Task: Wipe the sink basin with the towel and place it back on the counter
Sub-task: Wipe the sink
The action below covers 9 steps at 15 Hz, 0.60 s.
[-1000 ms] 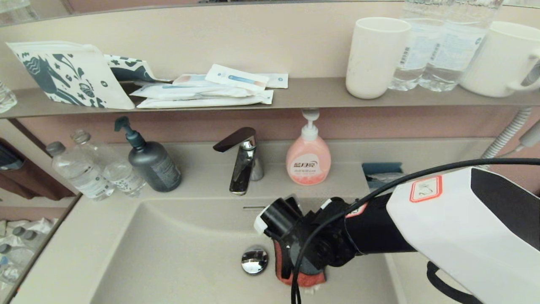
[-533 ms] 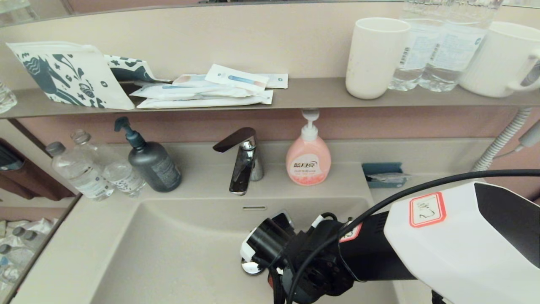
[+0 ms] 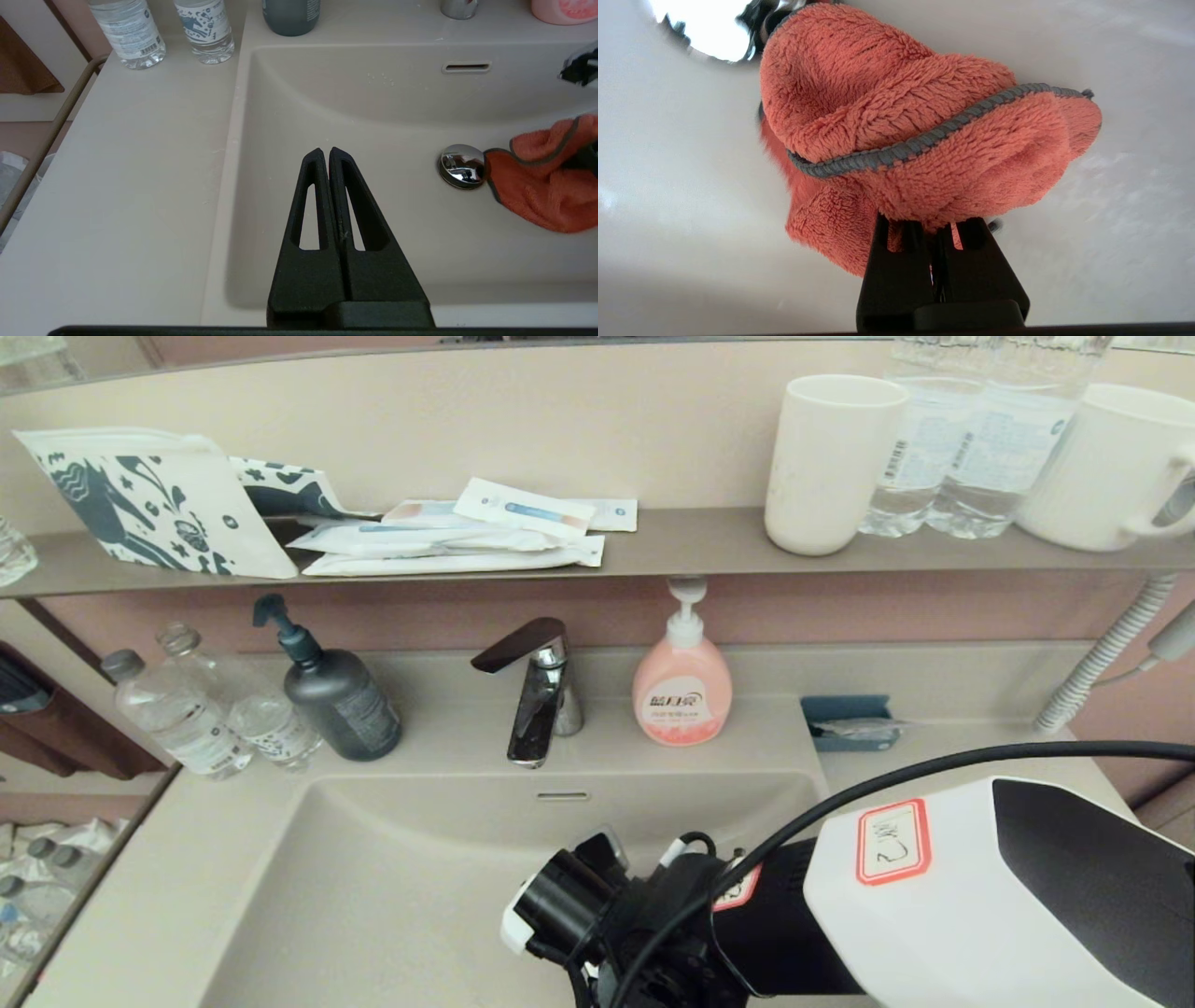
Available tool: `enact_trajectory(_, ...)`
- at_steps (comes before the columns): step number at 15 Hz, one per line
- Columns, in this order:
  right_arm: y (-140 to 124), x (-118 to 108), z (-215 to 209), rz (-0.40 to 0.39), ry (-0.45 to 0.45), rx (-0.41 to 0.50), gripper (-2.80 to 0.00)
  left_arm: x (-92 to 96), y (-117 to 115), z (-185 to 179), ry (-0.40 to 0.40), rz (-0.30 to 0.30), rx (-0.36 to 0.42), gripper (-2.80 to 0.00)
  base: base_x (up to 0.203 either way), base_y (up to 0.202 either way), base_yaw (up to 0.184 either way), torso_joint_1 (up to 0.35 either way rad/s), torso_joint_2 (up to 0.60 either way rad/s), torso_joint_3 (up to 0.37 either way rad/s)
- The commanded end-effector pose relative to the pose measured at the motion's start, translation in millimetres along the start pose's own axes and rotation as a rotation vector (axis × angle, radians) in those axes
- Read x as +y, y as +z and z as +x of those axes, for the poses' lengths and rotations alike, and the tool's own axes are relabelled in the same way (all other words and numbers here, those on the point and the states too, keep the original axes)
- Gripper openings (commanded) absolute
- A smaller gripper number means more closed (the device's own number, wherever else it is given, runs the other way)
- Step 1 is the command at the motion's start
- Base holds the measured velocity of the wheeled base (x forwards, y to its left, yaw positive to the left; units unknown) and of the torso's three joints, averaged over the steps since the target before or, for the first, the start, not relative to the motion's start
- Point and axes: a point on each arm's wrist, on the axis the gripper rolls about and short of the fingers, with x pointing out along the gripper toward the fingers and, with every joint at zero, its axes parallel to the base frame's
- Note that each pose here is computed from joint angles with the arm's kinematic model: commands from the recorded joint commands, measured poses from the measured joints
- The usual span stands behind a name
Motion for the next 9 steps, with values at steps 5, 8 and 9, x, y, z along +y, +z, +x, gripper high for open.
enact_trajectory(5, -26, 28, -11, -0.027, 0.078, 0.114, -2.8, 0.0, 0, 0, 0.0, 0.0, 0.001, -2.8, 0.0, 0.0, 0.0, 0.0, 0.0, 0.0)
enact_trajectory(8, -21, 34, -11, 0.14, 0.111, 0.154, -2.8, 0.0, 0, 0, 0.0, 0.0, 0.001, -2.8, 0.0, 0.0, 0.0, 0.0, 0.0, 0.0)
enact_trajectory(9, -21, 36, -8, 0.202, 0.095, 0.18, -2.8, 0.0, 0, 0, 0.0, 0.0, 0.001, -2.8, 0.0, 0.0, 0.0, 0.0, 0.0, 0.0)
